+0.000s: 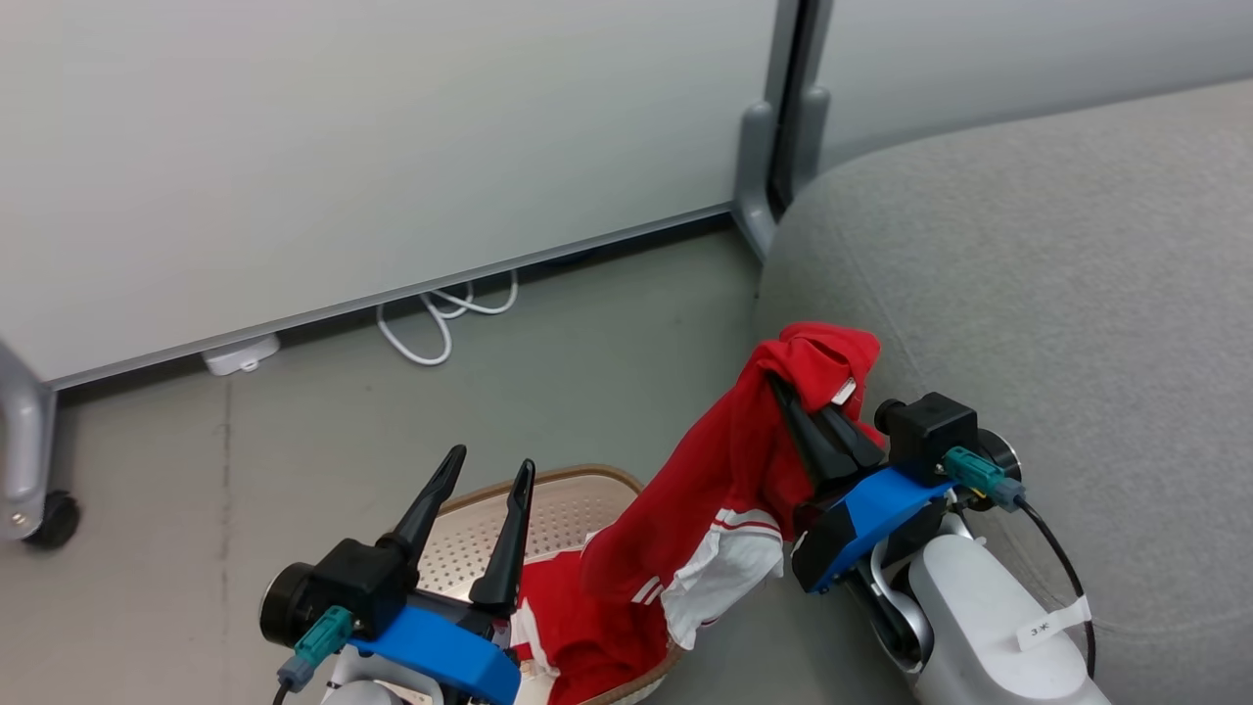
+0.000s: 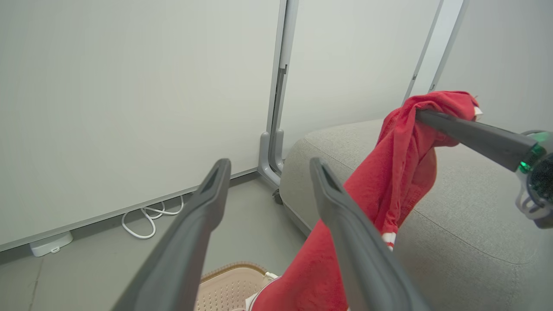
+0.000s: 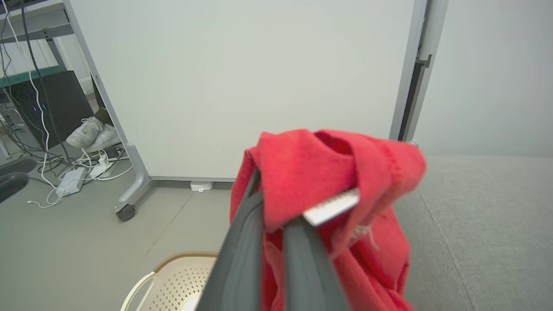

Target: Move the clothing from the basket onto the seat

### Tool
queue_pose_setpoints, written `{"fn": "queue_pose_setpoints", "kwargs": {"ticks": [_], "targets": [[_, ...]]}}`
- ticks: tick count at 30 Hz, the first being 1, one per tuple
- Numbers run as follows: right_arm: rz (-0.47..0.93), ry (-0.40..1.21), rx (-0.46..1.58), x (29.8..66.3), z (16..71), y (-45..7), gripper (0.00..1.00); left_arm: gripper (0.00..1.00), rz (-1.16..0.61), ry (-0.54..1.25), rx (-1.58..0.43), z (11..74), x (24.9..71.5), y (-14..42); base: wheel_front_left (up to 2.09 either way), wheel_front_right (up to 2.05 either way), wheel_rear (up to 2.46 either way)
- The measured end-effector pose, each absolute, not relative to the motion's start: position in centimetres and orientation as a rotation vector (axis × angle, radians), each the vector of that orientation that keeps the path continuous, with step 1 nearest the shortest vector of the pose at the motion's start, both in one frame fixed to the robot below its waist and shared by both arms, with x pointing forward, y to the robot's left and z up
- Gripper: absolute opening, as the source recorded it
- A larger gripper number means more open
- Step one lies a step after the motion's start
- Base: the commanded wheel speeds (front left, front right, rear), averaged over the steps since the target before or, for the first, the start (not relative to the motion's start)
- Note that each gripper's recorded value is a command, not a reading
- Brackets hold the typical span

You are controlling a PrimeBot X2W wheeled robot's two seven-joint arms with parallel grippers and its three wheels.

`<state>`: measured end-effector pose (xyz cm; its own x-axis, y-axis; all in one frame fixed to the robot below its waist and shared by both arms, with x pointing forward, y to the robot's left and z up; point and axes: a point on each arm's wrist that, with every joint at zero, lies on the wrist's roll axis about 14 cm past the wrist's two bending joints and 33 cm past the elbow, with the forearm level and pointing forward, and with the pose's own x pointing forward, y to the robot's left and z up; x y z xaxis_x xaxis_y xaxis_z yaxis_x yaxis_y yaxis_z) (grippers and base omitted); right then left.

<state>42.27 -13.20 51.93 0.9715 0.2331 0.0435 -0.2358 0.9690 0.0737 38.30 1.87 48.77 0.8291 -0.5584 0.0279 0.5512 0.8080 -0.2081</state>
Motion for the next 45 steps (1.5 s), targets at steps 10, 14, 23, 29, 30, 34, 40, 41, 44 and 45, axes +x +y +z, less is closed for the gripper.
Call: {"fn": "queue_pose_setpoints", "kwargs": {"ticks": [10, 14, 23, 29, 30, 34, 40, 41, 44, 45], "targets": [[0.09, -0.036, 0.078, 40.6, 51.8, -18.5, 0.0, 1.0, -0.738, 0.051, -0.212, 48.5, 38.9, -2.9, 0.0, 0.0, 0.0], [0.032, -0.027, 0.081, 39.5, 51.4, -20.5, 0.0, 1.0, -0.801, 0.055, -0.209, 48.4, 38.9, -4.9, 0.0, 0.0, 0.0], [-0.063, -0.024, 0.088, 37.5, 51.2, -23.5, 0.0, 1.0, -0.895, 0.064, -0.211, 48.3, 38.7, -8.0, 0.0, 0.0, 0.0], [-0.111, -0.012, 0.087, 36.3, 50.7, -25.0, 0.0, 1.0, -0.941, 0.075, -0.222, 48.1, 38.3, -9.6, 0.0, 0.0, 0.0], [-0.117, -0.01, 0.087, 36.1, 50.7, -25.1, 0.0, 1.0, -0.947, 0.078, -0.223, 48.0, 38.2, -9.8, 0.0, 0.0, 0.0], [-0.132, -0.007, 0.088, 35.9, 50.5, -25.5, 0.0, 1.0, -0.965, 0.084, -0.227, 47.9, 37.9, -10.3, 0.0, 0.0, 0.0], [-0.135, -0.004, 0.094, 36.0, 50.3, -25.6, 0.0, 1.0, -0.962, 0.088, -0.227, 47.7, 38.0, -10.1, 0.0, 0.0, 0.0], [-0.134, -0.004, 0.095, 36.1, 50.3, -25.6, 0.0, 1.0, -0.96, 0.088, -0.227, 47.7, 38.0, -10.0, 0.0, 0.0, 0.0], [-0.131, -0.009, 0.1, 36.3, 50.4, -25.5, 0.0, 1.0, -0.954, 0.087, -0.227, 47.6, 38.2, -9.8, 0.0, 0.0, 0.0], [-0.13, -0.016, 0.099, 36.5, 50.7, -25.5, 0.0, 1.0, -0.951, 0.088, -0.227, 47.6, 38.2, -9.7, 0.0, 0.0, 0.0]]}}
